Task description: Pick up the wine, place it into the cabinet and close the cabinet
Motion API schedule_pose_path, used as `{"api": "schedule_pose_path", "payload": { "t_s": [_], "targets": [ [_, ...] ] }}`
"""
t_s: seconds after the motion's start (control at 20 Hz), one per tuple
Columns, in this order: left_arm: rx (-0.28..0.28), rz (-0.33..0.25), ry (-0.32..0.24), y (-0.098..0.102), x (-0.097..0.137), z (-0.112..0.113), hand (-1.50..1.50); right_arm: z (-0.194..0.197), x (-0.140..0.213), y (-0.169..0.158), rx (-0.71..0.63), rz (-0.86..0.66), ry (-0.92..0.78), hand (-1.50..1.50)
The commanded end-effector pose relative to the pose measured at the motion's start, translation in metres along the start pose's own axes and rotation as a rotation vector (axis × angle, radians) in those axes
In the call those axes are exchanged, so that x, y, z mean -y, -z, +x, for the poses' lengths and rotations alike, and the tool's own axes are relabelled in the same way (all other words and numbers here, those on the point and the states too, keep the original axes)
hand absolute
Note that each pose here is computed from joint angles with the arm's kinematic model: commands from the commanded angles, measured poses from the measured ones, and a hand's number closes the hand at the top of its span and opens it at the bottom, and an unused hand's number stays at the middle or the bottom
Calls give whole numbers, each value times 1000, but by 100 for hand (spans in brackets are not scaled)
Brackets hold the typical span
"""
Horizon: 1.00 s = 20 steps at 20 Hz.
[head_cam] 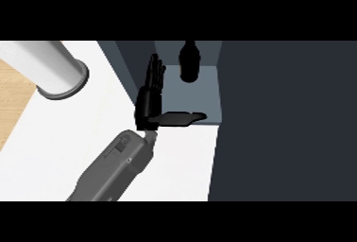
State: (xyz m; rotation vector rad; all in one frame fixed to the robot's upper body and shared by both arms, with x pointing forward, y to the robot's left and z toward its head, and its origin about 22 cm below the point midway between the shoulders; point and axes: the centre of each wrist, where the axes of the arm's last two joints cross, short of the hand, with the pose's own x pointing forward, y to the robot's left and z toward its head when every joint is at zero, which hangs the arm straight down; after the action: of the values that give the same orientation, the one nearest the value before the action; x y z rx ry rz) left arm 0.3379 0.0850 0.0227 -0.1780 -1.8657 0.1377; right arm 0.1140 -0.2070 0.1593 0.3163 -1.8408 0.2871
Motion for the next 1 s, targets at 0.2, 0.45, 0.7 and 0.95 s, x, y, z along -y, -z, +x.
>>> {"api": "schedule_pose_path", "payload": {
  "t_s": [0.2, 0.45, 0.7, 0.95],
  "targets": [
    [0, -30, -44, -70, -18, 16, -150, 50, -7, -27, 86, 6, 12, -150],
    [24, 9, -82, -111, -8, 30, -150, 46, -7, -19, 71, 16, -24, -150],
    [39, -4, -49, -122, -15, 47, -150, 43, -8, -20, -38, 259, -111, 150],
    [39, 6, -39, -142, -54, 69, -150, 36, -18, -25, -72, 469, 6, 150]
  ]
}}
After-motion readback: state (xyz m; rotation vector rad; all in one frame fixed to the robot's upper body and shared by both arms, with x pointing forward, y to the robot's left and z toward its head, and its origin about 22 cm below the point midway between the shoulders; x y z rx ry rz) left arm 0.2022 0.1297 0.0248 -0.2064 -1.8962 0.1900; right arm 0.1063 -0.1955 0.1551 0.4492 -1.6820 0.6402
